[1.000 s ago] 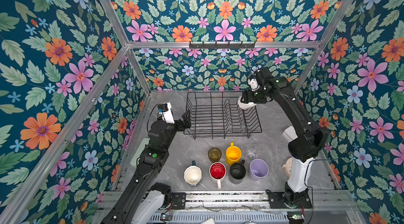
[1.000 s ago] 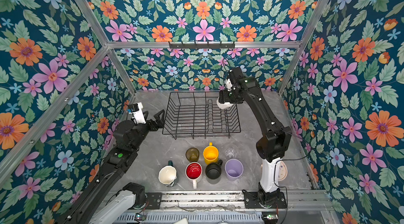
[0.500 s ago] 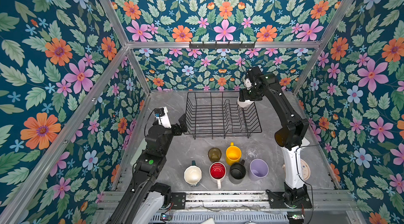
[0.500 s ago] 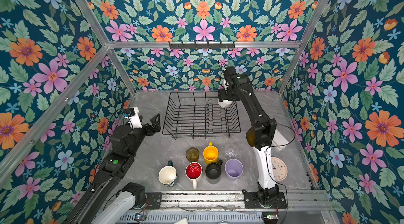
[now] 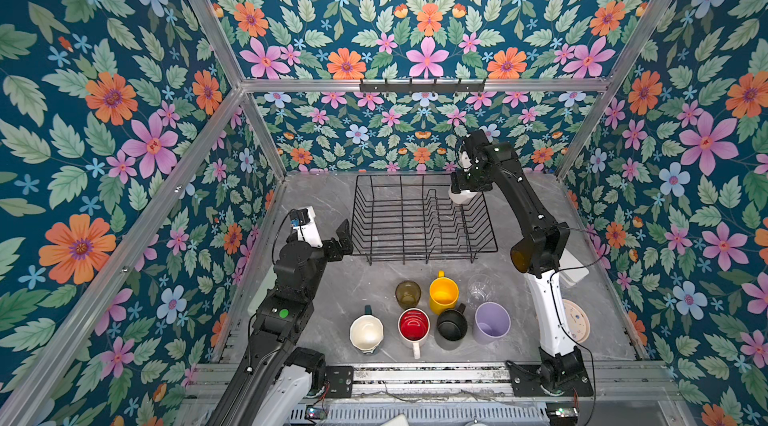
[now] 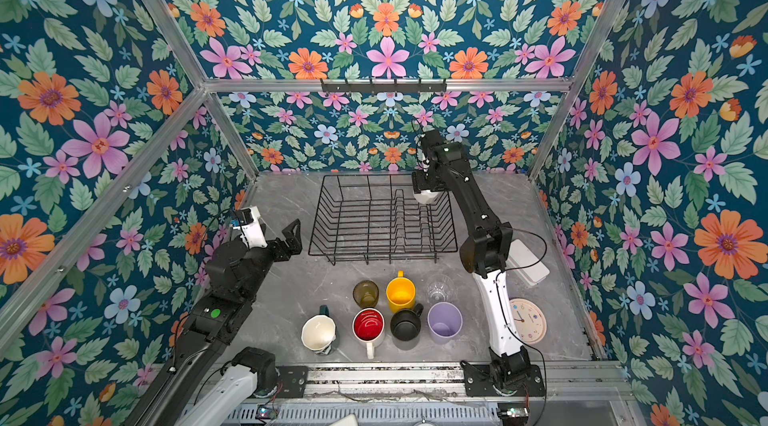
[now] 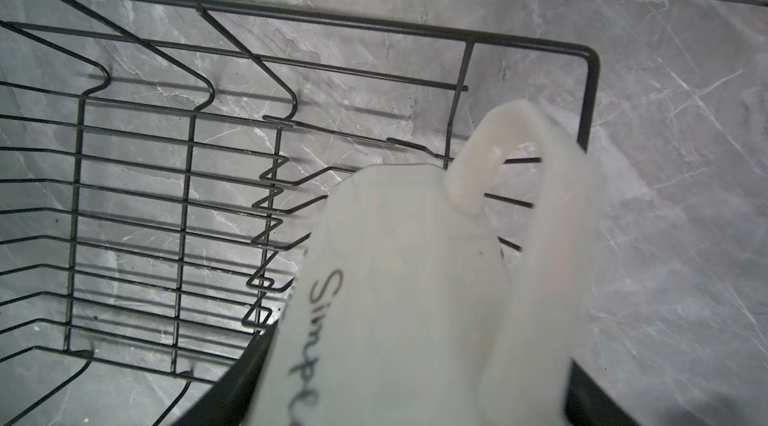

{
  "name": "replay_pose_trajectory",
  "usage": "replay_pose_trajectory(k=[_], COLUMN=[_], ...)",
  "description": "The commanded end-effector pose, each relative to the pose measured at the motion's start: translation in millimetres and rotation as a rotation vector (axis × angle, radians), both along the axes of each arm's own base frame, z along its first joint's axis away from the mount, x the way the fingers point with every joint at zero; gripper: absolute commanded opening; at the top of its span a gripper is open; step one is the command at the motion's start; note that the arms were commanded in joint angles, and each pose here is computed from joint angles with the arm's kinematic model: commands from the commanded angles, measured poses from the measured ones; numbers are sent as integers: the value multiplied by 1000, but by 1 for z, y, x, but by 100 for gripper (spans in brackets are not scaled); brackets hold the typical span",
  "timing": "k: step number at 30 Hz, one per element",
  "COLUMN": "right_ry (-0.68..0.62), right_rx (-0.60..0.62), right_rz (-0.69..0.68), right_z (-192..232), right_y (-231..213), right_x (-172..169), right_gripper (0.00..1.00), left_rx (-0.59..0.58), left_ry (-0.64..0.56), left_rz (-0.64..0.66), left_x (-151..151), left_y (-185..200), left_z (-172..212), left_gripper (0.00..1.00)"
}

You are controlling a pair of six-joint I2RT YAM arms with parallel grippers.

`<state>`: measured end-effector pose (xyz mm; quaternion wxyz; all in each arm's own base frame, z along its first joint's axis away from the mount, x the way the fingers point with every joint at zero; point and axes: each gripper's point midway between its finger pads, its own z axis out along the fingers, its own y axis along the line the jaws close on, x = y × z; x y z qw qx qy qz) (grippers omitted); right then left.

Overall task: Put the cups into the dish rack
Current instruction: 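Lower the white mug upside down into the rack's far corner and release it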

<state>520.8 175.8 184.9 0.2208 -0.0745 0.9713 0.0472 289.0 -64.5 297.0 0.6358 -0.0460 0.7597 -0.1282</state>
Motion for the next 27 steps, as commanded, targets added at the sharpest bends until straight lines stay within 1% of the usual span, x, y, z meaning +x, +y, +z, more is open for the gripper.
replay_pose_trajectory(k=[1,13,20,27], right_ry=[-43,-23,-8,35], right_rx=[-9,-46,-42,-40], right_rz=[9,-13,-19,-19], right_z=[4,-28,-43,-66], right_y=[0,-1,1,4], right_x=[9,23,27,27], right_gripper=[0,0,0,0], left_rx=[3,0,-1,-6], left_ry=[-6,5,11,13], left_rz=[16,13,11,6], left_x=[-2,-2,-1,-1], left_y=[4,3,2,1], left_z=[3,1,0,-1], left_gripper=[100,100,100,100])
